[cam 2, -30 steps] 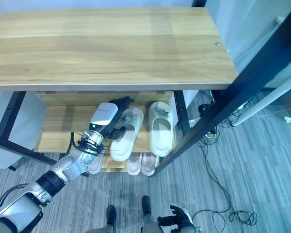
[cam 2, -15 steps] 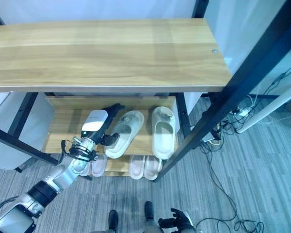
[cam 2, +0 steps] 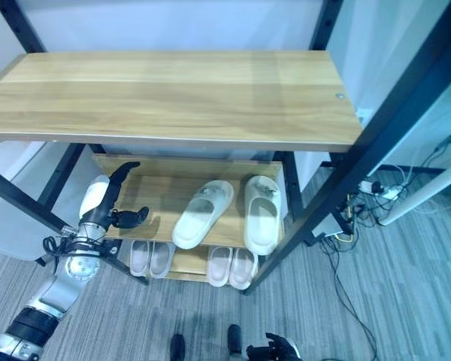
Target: Arrange the slippers neatly on the shoe rack.
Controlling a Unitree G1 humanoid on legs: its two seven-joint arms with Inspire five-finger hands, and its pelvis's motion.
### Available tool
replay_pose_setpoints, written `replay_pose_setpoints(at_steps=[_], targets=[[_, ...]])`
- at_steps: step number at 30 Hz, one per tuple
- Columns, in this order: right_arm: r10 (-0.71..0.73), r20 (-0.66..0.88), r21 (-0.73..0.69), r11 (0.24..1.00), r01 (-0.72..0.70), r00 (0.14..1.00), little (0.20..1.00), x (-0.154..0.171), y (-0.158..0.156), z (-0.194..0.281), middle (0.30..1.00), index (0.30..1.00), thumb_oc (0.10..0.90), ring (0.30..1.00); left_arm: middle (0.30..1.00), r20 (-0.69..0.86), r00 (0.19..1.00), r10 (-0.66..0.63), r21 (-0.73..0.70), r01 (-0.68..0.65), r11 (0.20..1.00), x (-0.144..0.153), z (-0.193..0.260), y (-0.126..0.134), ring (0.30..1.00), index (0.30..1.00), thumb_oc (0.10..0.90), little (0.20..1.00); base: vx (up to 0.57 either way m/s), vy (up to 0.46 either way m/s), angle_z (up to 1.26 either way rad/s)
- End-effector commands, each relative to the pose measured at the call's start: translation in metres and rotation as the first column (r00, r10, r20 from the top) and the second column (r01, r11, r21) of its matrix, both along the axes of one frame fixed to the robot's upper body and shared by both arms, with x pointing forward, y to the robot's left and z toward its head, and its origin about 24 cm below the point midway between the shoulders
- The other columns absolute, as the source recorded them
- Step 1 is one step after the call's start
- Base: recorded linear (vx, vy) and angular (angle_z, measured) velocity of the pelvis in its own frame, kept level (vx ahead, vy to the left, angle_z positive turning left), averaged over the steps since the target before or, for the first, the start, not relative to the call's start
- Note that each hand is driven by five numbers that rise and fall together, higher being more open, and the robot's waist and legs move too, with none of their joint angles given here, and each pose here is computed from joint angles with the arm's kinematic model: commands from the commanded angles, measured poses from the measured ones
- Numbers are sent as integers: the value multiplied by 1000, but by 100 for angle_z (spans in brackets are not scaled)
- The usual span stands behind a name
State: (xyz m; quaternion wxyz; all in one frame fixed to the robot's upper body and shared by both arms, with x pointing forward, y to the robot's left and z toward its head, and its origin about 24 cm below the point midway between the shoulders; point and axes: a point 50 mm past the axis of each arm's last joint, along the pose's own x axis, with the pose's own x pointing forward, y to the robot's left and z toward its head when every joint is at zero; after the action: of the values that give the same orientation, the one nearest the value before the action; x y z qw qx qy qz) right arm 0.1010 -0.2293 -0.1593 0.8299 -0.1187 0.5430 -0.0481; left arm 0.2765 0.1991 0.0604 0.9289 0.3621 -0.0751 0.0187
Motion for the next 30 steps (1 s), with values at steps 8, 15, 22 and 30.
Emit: replay_pose_setpoints(at_steps=[8,15,22,30], targets=[[35,-110,25,999,-32,993,900,-34,9,-9,900,900,800,900,900,2,970,-243,-218,238,946,-7,7,-35,900,900,800,900,3,-10,5],[50,-105,17,999,-48,993,900,-31,9,-9,900,900,800,900,900,-74,956,-283,-217,261,941,-7,-7,-43,900,900,800,900,0,0,0],[59,-97,20,998,-57,994,900,-28,10,-8,900,900,800,900,900,-130,936,-328,-240,292,926,-8,-17,-54,900,900,800,900,0,0,0],[51,-85,19,999,-50,995,900,-25,10,-8,900,900,800,900,900,-174,891,-419,-262,368,892,-9,-27,-81,900,900,800,900,-4,-8,0]])
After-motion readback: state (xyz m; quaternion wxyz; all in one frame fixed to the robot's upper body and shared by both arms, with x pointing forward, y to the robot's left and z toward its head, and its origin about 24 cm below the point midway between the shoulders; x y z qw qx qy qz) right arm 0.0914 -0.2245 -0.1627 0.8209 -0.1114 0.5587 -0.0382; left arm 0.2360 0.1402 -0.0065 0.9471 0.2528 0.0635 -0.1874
